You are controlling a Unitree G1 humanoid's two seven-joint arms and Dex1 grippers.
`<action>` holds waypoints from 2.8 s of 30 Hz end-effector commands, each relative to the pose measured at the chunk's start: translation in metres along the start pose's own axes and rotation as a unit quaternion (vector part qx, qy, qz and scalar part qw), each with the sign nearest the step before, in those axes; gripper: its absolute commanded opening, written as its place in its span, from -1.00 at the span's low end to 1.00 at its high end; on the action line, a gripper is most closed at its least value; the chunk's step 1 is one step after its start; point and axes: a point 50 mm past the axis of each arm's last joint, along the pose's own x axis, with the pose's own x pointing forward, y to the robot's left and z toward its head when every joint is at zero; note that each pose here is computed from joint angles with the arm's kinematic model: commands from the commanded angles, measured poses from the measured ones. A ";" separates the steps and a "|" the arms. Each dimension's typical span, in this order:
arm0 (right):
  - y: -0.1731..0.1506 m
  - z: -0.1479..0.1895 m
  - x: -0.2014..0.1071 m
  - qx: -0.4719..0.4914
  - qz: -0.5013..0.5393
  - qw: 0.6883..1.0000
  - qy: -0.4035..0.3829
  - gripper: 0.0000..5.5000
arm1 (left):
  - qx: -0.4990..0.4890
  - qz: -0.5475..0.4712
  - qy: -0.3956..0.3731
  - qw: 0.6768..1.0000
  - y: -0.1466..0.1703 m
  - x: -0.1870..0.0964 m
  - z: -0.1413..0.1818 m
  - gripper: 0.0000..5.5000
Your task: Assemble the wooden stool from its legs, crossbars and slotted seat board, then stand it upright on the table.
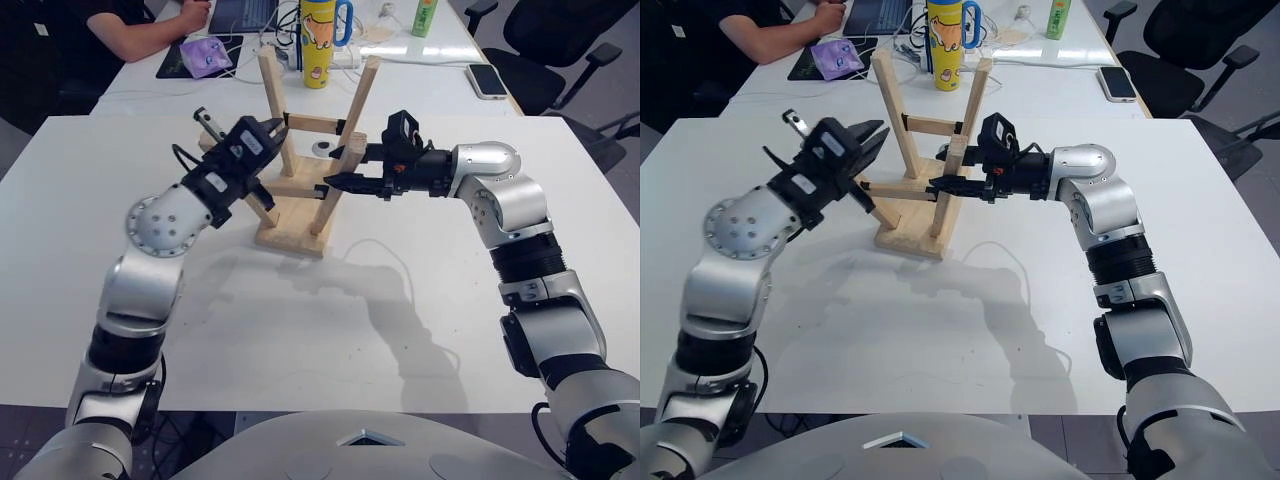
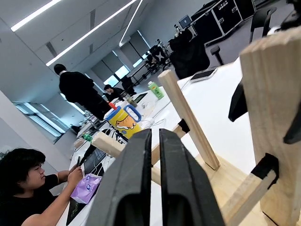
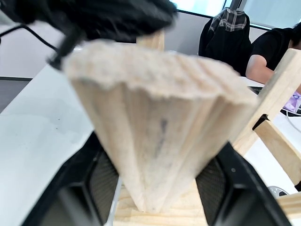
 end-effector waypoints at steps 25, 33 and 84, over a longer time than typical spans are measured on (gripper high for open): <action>0.016 -0.057 0.006 0.069 0.014 0.989 0.128 -0.25 | 0.115 0.053 -0.006 0.992 -0.029 0.020 0.006 -1.00; 0.015 -0.057 0.006 0.068 0.010 0.989 0.130 -0.25 | 0.108 -0.178 0.171 0.963 -0.090 0.001 -0.056 -1.00; 0.050 -0.133 0.013 0.186 -0.339 0.914 0.120 -0.15 | -0.184 -0.135 0.174 0.958 -0.074 -0.004 -0.124 -1.00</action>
